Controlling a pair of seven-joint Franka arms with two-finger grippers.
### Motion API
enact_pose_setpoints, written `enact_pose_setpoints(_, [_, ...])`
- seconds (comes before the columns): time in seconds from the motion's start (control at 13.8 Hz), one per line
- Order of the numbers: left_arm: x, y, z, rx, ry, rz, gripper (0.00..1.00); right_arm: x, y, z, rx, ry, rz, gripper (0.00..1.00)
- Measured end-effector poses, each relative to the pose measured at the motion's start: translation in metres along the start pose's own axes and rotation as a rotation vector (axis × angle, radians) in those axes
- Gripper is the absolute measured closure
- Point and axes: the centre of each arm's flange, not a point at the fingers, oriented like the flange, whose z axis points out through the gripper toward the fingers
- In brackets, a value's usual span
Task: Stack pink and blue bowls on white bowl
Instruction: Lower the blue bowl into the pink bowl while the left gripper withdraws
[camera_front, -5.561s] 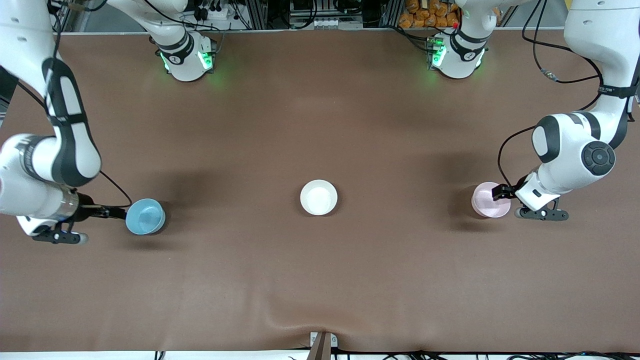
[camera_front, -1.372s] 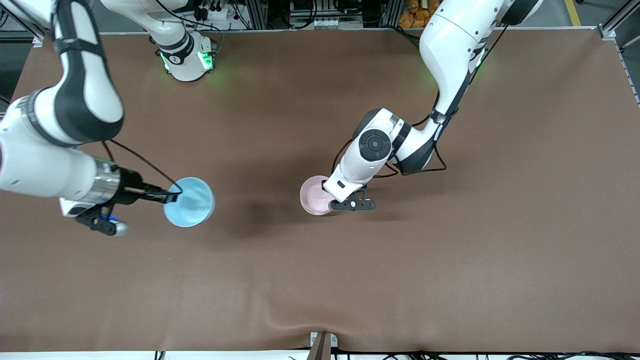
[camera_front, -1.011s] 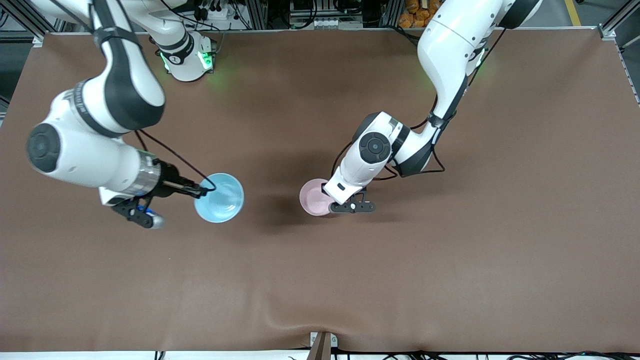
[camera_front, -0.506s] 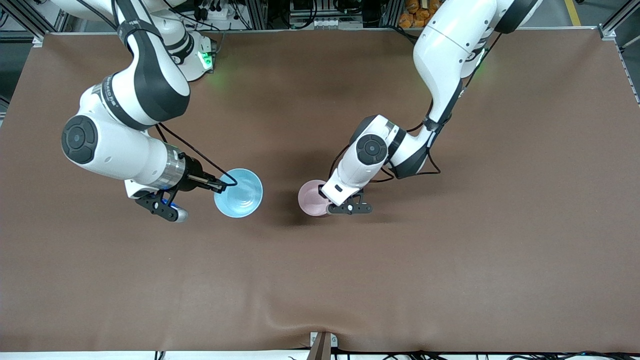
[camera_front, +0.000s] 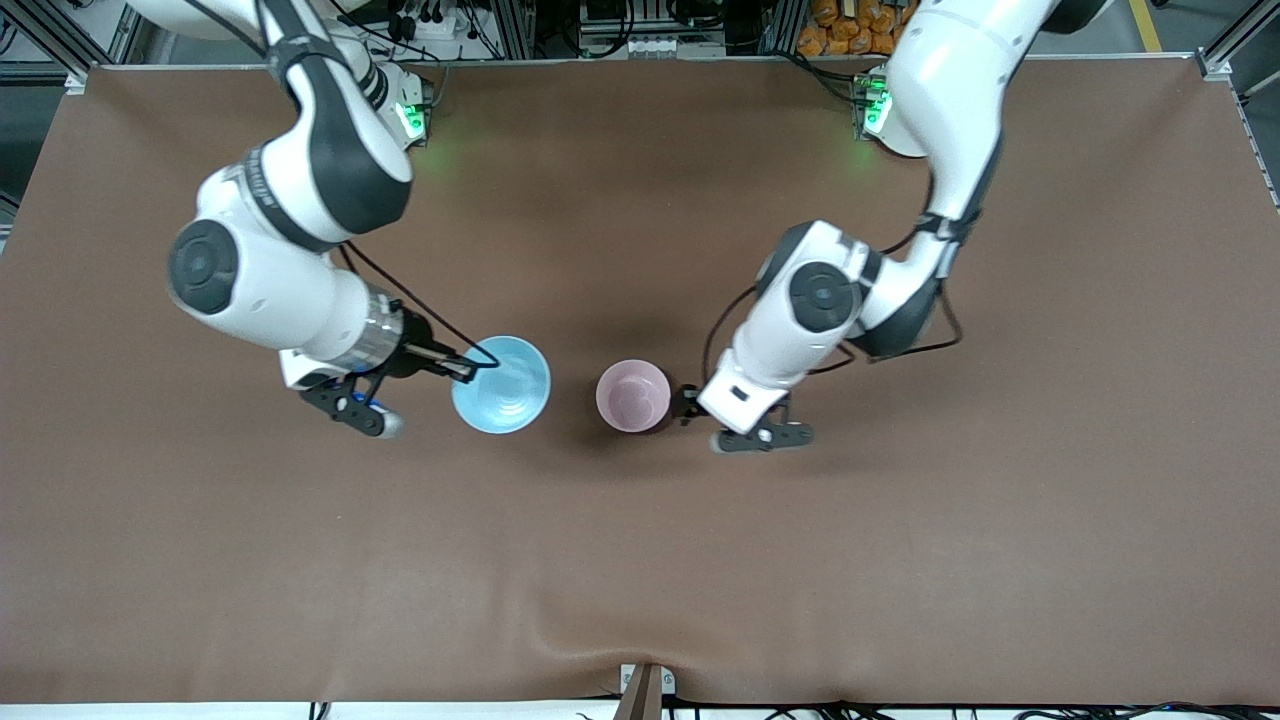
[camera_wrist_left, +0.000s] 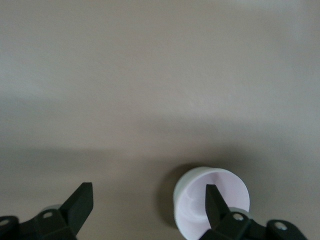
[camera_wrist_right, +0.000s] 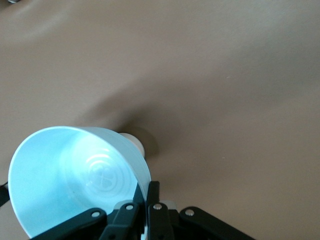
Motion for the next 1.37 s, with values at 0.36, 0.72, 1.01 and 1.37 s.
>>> enact_pose_setpoints(0.36, [0.037, -0.052, -0.065, 0.132, 0.069, 0.076, 0.0, -0.048, -0.04, 0.042, -0.001, 0.029, 0.034, 0.96])
enact_pose_setpoints(0.72, [0.092, -0.179, -0.144, 0.194, 0.031, 0.157, 0.0, -0.085, -0.07, 0.111, -0.015, 0.038, 0.05, 0.96])
enact_pose_setpoints(1.01, [0.085, -0.22, -0.207, 0.215, -0.027, 0.182, 0.0, -0.079, -0.058, 0.147, -0.028, 0.063, 0.057, 0.96])
enact_pose_setpoints(1.37, [0.039, -0.218, -0.304, 0.283, -0.121, 0.152, 0.0, -0.1, -0.051, 0.189, 0.004, 0.102, 0.031, 0.96])
